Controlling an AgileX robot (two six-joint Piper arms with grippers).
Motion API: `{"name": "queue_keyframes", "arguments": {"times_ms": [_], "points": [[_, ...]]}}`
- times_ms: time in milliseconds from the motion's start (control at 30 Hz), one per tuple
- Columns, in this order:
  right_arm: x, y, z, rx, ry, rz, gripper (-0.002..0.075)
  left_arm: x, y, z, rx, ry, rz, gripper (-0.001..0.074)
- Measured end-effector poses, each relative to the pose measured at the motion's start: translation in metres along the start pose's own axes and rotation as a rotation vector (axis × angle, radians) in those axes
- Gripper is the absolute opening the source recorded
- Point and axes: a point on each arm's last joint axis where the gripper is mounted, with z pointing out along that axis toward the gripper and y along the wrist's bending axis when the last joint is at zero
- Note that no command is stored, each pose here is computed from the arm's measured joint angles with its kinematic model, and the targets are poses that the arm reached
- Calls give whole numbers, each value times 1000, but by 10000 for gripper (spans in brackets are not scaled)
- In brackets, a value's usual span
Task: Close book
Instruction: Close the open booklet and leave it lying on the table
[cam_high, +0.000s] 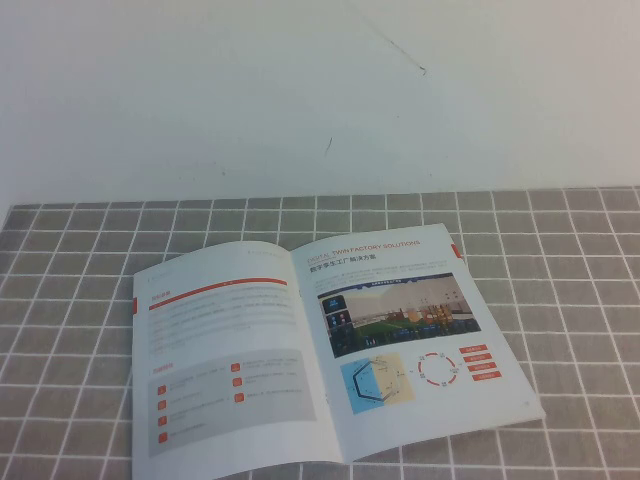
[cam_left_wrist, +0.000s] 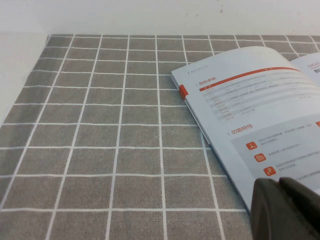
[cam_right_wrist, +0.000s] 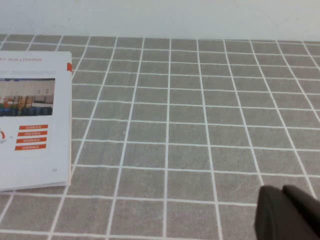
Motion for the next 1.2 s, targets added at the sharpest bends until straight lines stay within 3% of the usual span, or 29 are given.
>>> {"name": "queue_keyframes", "arguments": {"times_ms": [1200], "points": [[0,0,0,0,0,0,-3,0,0,0,-1,0,50,-4]]}}
